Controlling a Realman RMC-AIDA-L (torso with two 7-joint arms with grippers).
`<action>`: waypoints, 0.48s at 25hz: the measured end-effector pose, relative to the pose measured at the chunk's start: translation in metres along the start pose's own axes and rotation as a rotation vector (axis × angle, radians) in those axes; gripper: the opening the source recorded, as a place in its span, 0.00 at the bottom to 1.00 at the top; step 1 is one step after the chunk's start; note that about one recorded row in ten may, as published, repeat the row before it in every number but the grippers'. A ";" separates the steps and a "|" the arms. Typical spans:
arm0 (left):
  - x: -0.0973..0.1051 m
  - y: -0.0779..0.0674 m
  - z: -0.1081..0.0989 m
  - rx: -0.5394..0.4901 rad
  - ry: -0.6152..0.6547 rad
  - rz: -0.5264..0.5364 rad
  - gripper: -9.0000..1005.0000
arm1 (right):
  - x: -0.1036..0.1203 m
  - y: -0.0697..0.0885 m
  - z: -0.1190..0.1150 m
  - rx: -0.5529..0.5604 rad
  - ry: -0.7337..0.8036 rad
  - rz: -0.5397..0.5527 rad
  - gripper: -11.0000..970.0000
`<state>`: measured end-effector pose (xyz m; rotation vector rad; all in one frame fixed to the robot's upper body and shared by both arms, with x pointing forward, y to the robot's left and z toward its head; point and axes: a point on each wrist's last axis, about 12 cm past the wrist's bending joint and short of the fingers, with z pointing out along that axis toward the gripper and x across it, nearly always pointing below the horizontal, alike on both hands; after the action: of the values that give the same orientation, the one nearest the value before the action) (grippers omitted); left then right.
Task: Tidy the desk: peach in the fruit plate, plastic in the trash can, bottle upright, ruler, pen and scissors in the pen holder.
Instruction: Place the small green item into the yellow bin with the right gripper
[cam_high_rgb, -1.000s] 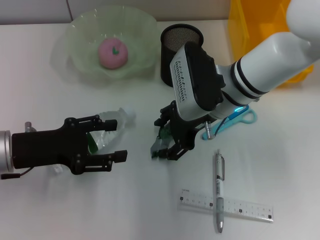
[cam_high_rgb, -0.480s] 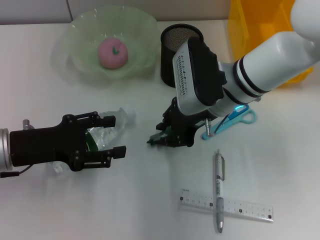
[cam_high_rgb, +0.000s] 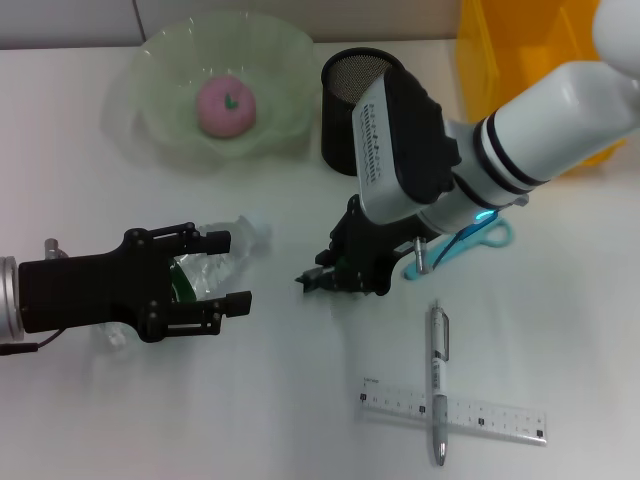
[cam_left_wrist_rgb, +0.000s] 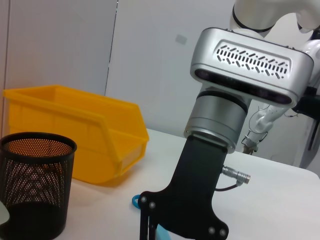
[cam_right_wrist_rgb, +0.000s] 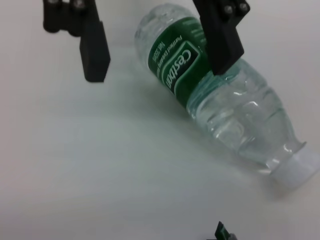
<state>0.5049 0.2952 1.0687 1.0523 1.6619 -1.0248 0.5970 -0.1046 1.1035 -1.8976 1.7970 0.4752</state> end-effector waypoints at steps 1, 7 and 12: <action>0.000 0.000 0.000 0.001 0.000 0.000 0.80 | 0.000 0.000 -0.002 -0.001 -0.007 0.010 0.22; -0.001 -0.001 0.000 0.005 -0.019 -0.002 0.80 | 0.011 -0.006 -0.044 -0.001 -0.171 0.152 0.20; -0.003 -0.003 0.000 0.003 -0.052 0.000 0.80 | 0.034 -0.004 -0.076 0.041 -0.298 0.247 0.16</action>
<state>0.5028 0.2942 1.0720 1.0192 1.6194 -1.0466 0.5976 -0.1749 1.1475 -1.4918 1.8274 0.7575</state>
